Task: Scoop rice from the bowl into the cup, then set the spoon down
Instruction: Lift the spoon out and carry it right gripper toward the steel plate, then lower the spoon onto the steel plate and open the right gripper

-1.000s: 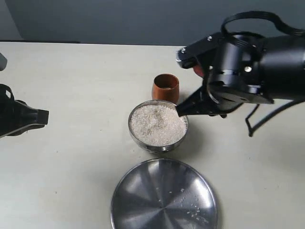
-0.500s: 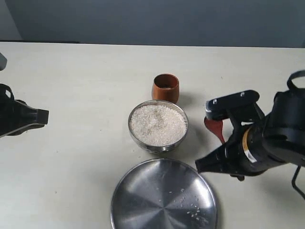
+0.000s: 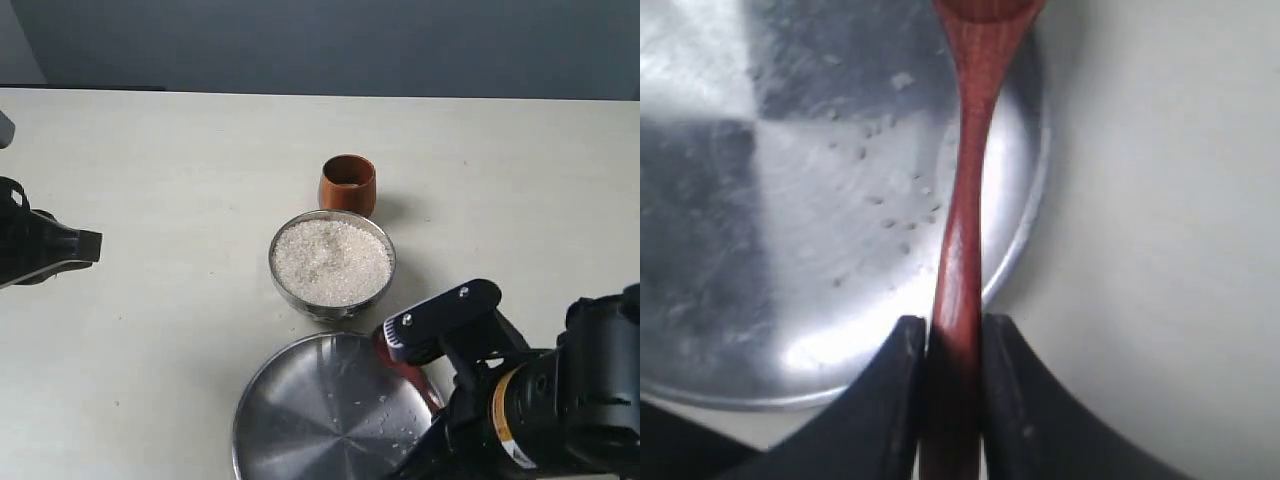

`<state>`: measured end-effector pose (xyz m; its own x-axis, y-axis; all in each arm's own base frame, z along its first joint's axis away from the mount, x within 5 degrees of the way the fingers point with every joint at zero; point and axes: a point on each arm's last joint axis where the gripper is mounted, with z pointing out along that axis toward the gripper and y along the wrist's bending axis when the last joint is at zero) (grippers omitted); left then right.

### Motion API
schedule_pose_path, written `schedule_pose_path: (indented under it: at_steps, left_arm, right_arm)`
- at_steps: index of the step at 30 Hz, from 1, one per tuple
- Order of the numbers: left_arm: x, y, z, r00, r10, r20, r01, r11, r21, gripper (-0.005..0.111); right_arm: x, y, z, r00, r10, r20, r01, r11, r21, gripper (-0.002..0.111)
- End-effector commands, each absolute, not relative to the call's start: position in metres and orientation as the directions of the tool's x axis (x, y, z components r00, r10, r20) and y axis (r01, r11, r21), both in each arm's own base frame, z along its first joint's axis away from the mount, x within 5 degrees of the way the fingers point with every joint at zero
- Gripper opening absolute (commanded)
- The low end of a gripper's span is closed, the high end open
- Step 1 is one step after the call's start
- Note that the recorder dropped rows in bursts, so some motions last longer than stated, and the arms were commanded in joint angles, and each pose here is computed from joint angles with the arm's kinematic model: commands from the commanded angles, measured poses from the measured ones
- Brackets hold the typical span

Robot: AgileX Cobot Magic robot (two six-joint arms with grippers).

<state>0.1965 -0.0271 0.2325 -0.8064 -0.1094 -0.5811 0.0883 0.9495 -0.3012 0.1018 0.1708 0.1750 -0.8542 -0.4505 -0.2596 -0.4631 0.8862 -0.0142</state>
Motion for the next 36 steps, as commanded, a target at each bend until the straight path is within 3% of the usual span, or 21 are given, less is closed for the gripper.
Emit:
schedule_pose_path:
  at_steps: [1,12,27,29,34,36]
  left_arm:
    - [0.197,-0.027,0.231,-0.806,-0.109,-0.582,0.087,0.951,-0.298,0.001]
    - [0.197,-0.027,0.231,-0.806,-0.11,-0.582,0.086,0.95,-0.299,0.001]
    - [0.197,-0.027,0.231,-0.807,-0.11,-0.58,0.086,0.95,-0.3,0.001]
    - [0.197,-0.027,0.231,-0.807,-0.11,-0.58,0.086,0.95,-0.3,0.001]
    - [0.197,-0.027,0.231,-0.807,-0.11,-0.58,0.086,0.95,-0.3,0.001]
    - [0.197,-0.027,0.231,-0.807,-0.11,-0.58,0.086,0.95,-0.3,0.001]
  right_arm:
    - [0.086,0.182,0.176,-0.817,-0.506,-0.279,-0.536,0.843,0.042,-0.001]
    - [0.082,0.199,0.175,-0.752,-0.545,-0.37,-0.616,0.781,0.101,-0.001]
    - [0.085,0.211,0.145,-0.747,-0.587,-0.312,-0.634,0.77,0.069,-0.001]
    - [0.085,0.211,0.144,-0.742,-0.593,-0.313,-0.639,0.766,0.063,0.007]
    - [0.086,0.211,0.144,-0.735,-0.6,-0.316,-0.646,0.762,0.057,0.045]
    - [0.086,0.211,0.144,-0.735,-0.6,-0.316,-0.646,0.762,0.057,0.049]
